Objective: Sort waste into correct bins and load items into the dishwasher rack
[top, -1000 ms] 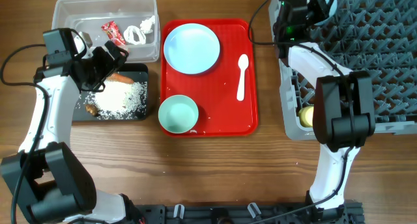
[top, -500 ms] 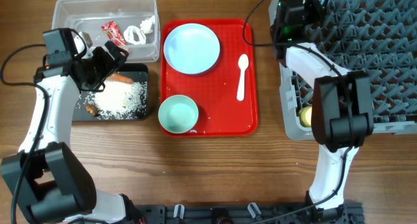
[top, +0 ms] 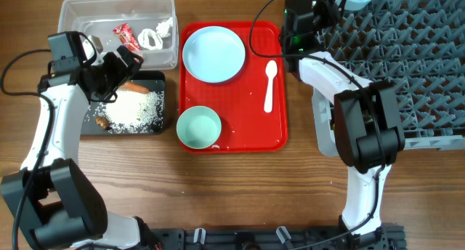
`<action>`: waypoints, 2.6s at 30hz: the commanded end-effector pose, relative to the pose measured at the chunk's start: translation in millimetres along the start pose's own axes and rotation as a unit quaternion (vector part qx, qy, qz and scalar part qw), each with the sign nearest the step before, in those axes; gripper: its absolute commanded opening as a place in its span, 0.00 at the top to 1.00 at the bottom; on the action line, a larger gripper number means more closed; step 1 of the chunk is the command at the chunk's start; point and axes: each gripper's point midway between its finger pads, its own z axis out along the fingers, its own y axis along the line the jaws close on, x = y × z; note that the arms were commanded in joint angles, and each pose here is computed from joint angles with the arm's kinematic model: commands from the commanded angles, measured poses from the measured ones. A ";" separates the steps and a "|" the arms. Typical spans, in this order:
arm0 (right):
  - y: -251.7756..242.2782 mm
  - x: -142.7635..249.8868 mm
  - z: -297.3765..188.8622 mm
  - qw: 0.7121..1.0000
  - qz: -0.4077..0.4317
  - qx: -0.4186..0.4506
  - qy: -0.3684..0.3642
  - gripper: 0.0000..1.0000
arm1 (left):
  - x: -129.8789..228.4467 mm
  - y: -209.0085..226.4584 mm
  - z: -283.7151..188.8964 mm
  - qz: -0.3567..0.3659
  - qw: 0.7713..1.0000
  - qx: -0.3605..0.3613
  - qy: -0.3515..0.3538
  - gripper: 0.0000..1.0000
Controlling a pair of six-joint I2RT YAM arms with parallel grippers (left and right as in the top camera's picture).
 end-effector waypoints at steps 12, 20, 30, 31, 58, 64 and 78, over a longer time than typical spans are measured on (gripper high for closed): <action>-127.8 -85.5 -79.9 0.778 0.525 -0.343 -0.040 0.10 | -1.3 -3.1 -4.7 0.005 1.000 0.006 -0.005 0.00; -80.6 -5.6 -32.2 0.698 0.515 -0.481 0.131 0.00 | -1.4 -3.1 -4.7 0.005 1.000 0.006 -0.006 0.00; -61.8 30.8 13.3 0.664 0.579 -0.422 0.216 0.03 | -1.3 -3.1 -4.7 0.005 1.000 0.006 -0.005 0.00; -65.6 38.1 22.6 0.678 0.588 -0.382 0.220 0.07 | -1.3 -3.1 -4.7 0.005 1.000 0.006 -0.005 0.00; 29.6 62.2 90.0 0.709 0.551 -0.359 0.256 0.54 | -1.3 -3.1 -4.7 0.005 1.000 0.006 -0.005 0.00; 30.0 77.3 90.0 0.722 0.530 -0.351 0.272 0.64 | -1.3 -3.1 -4.7 0.005 1.000 0.006 -0.005 0.00; -23.1 48.8 79.9 0.768 0.488 -0.359 0.208 0.96 | -1.4 -3.1 -4.7 0.005 1.000 0.006 -0.006 0.00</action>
